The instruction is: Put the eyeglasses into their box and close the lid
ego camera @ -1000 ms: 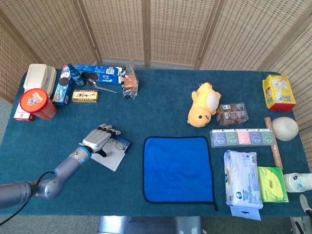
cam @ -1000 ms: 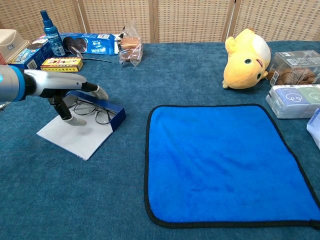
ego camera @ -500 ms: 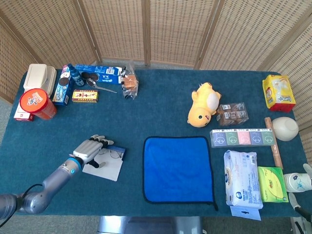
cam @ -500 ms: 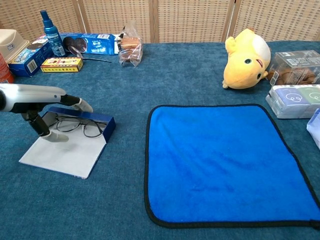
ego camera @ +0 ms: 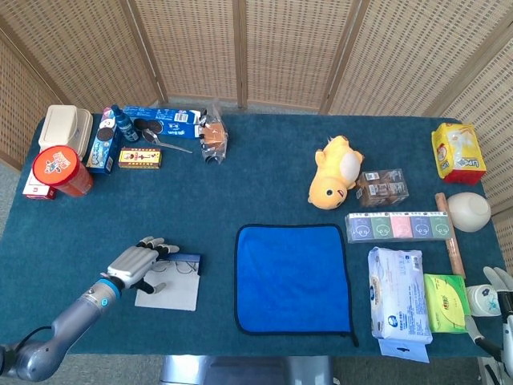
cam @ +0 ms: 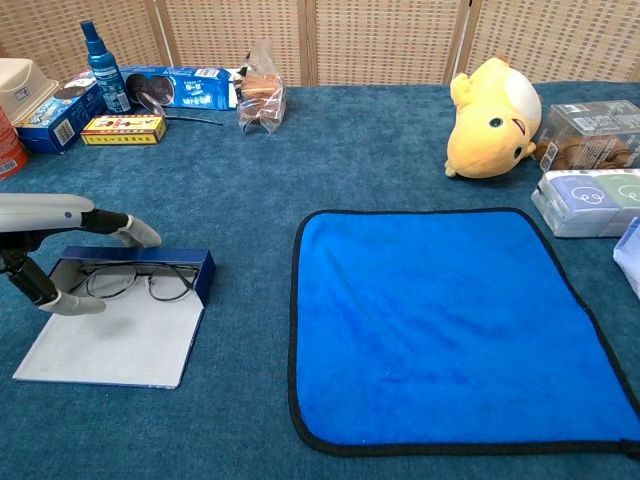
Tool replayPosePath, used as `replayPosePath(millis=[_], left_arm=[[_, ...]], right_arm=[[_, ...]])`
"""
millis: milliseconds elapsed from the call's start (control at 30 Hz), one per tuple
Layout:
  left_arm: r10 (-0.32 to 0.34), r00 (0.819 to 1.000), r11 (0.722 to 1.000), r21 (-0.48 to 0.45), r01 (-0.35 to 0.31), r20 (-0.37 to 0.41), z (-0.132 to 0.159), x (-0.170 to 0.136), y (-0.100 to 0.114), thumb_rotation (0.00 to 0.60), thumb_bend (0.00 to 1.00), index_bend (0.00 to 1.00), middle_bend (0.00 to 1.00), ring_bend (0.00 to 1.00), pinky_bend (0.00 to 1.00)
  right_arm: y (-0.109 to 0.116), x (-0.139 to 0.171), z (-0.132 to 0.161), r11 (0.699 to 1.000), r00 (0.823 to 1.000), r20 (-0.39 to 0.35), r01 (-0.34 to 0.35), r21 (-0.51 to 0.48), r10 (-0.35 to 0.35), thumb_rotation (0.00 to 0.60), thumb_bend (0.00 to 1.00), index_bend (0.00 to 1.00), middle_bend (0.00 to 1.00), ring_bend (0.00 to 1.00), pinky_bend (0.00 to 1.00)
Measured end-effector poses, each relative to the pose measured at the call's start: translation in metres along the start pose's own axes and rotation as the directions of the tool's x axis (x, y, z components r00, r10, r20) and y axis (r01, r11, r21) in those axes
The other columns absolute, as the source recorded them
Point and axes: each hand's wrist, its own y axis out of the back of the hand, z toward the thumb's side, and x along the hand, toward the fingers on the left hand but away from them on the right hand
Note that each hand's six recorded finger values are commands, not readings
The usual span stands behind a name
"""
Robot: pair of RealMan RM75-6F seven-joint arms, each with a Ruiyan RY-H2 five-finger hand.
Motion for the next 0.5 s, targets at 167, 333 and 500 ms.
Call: replayPosePath(millis=[167, 333, 500], left_arm=[[-0.004, 1.000, 1.000, -0.021, 0.004, 0.006, 0.001, -0.009, -0.008, 0.533, 0.30, 0.12, 0.20, 0.06, 0.03], [-0.005, 1.000, 0.999, -0.044, 0.005, 0.008, 0.000, -0.019, -0.016, 0.527, 0.29, 0.12, 0.20, 0.06, 0.03], [0.005, 1.000, 0.998, -0.070, -0.005, 0.010, 0.002, -0.029, -0.023, 0.532, 0.29, 0.11, 0.19, 0.06, 0.03]], right_arm=[[-0.005, -0.002, 0.004, 1.000, 1.000, -0.018, -0.020, -0.009, 0.019, 0.600, 0.28, 0.13, 0.16, 0.07, 0.11], [-0.009, -0.004, 0.008, 0.999, 0.999, -0.041, -0.028, -0.016, 0.028, 0.600, 0.28, 0.13, 0.16, 0.07, 0.11], [-0.013, -0.007, 0.012, 0.999, 0.998, -0.060, -0.038, -0.025, 0.037, 0.600, 0.28, 0.13, 0.16, 0.07, 0.11]])
